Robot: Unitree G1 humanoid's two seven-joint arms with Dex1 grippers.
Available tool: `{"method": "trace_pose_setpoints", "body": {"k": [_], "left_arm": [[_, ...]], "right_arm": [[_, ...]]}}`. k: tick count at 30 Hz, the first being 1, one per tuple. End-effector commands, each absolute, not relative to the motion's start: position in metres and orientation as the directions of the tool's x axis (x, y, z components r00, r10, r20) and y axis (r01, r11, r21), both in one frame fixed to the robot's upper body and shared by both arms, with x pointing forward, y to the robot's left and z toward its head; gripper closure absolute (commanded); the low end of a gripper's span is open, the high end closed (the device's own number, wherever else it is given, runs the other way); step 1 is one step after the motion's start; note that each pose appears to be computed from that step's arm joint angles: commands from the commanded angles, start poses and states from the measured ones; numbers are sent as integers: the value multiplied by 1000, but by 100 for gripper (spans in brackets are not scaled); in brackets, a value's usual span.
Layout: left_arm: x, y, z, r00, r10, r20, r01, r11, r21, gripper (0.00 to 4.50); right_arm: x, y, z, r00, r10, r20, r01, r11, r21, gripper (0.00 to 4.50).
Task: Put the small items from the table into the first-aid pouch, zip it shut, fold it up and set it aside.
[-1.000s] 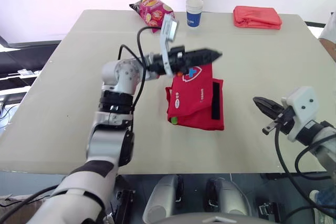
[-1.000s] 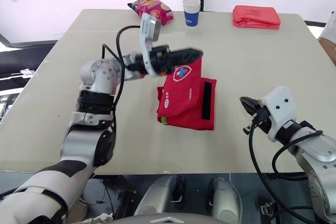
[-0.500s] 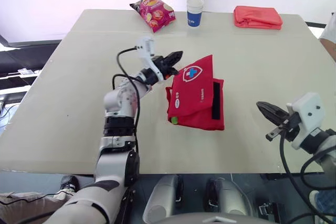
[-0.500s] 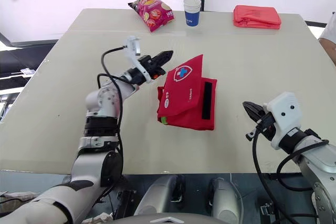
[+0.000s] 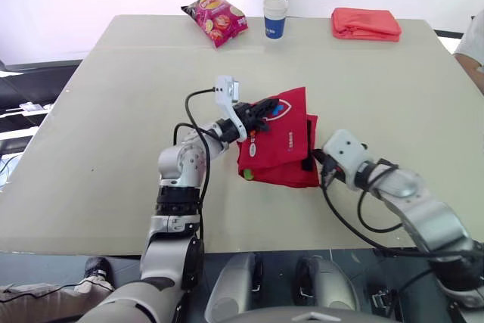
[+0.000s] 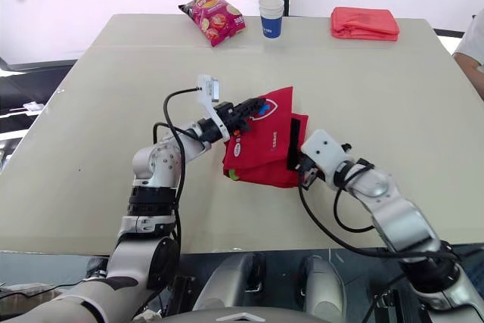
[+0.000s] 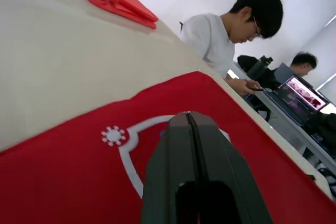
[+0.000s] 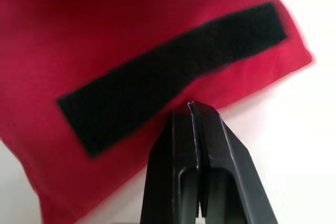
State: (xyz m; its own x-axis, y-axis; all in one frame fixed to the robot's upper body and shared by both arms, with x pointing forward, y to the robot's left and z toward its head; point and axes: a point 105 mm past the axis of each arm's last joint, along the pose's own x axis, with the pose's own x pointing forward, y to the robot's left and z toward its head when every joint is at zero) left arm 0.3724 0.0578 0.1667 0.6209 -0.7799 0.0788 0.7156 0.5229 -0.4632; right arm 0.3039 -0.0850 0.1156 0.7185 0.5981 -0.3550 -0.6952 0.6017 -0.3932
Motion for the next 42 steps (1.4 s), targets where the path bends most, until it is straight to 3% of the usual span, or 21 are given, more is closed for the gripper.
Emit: {"method": "trace_pose_setpoints", "body": {"k": [1, 7, 12, 17, 23, 28, 35, 39, 42], "left_arm": [[363, 38, 159, 558, -828, 56, 744, 469, -477, 448], [348, 18, 127, 467, -880, -84, 783, 456, -422, 448], [349, 14, 97, 439, -857, -270, 804, 509, -307, 448], [367, 25, 79, 516, -766, -383, 790, 598, -132, 448], [378, 27, 67, 558, -711, -428, 770, 635, -52, 448], [371, 35, 50, 530, -691, -492, 808, 587, 46, 448], [370, 37, 63, 529, -733, -427, 837, 534, 119, 448], [365, 32, 92, 509, -808, -296, 851, 524, 32, 448], [360, 38, 117, 500, -845, -190, 859, 511, -14, 448]], "right_arm": [[299, -67, 120, 676, 661, -327, -732, 550, -401, 450], [300, -59, 124, 665, 685, -297, -742, 564, -362, 450], [297, -64, 122, 671, 677, -304, -739, 570, -361, 450], [286, -86, 130, 710, 640, -293, -703, 617, -354, 450], [249, -112, 164, 692, 699, -178, -721, 658, -219, 450], [260, -122, 176, 743, 655, -134, -667, 713, -215, 450], [286, -108, 189, 751, 656, -78, -658, 730, -184, 450], [313, -102, 162, 771, 612, -179, -636, 753, -166, 450], [319, -96, 130, 742, 598, -303, -662, 726, -186, 450]]}}
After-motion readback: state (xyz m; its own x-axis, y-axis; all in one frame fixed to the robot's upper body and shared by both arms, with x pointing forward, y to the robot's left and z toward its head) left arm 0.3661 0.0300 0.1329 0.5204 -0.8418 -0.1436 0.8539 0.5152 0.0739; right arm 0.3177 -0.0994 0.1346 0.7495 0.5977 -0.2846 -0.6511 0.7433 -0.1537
